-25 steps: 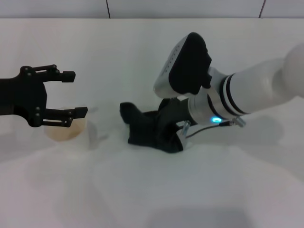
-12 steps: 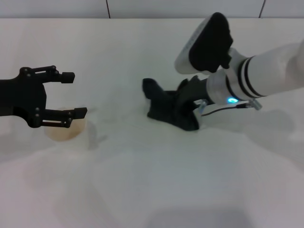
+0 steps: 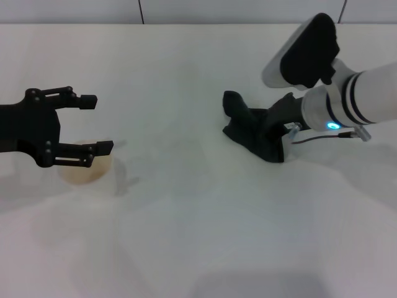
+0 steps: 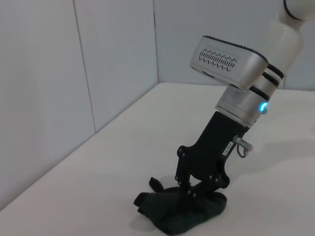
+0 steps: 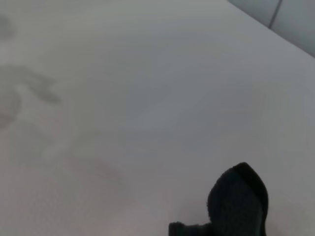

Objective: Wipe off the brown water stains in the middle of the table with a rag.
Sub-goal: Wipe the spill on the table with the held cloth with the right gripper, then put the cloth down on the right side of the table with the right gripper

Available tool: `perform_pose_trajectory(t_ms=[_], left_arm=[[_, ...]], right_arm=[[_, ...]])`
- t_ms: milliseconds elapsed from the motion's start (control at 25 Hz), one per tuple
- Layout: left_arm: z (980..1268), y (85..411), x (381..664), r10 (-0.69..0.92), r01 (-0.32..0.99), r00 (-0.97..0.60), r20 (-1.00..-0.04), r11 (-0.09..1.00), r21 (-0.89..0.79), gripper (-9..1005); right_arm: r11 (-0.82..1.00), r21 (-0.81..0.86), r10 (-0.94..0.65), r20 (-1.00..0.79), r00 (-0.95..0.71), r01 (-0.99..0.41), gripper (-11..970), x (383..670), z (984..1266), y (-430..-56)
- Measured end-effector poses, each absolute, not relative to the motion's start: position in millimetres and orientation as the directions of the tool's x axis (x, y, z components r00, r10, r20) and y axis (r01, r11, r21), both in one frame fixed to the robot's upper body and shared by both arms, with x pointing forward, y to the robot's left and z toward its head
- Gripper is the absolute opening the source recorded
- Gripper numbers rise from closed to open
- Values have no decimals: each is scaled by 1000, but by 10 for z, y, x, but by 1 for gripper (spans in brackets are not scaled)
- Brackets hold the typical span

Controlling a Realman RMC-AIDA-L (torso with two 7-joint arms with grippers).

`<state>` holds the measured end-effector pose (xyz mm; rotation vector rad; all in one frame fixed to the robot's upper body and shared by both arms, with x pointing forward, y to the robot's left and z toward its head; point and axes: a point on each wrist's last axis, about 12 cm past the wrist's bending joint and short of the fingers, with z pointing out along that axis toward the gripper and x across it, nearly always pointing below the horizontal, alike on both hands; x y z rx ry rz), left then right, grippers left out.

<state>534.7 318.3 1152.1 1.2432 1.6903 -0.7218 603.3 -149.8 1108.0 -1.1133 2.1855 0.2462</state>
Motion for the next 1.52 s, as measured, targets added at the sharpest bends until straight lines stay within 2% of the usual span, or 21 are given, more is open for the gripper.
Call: perform_pose_trajectory(t_ms=[360,1200,1520], left_arm=[[11516,3184,5345,424,943,-102,-900,329,48,880],[11519,3184,5352,426,942,-100,-899,332,52,880],[11518,3186,5349,428,942,-94,-899,329,58,880]], right_arm=[[629,-103,-624,-658,-421,-771,77,5874,11096,-1566],[447,4,-691,-634,-348,-895,76,5332,11097,-1031],[469,16,-673,-641,-369,-883,76,5382,11162,-1128]])
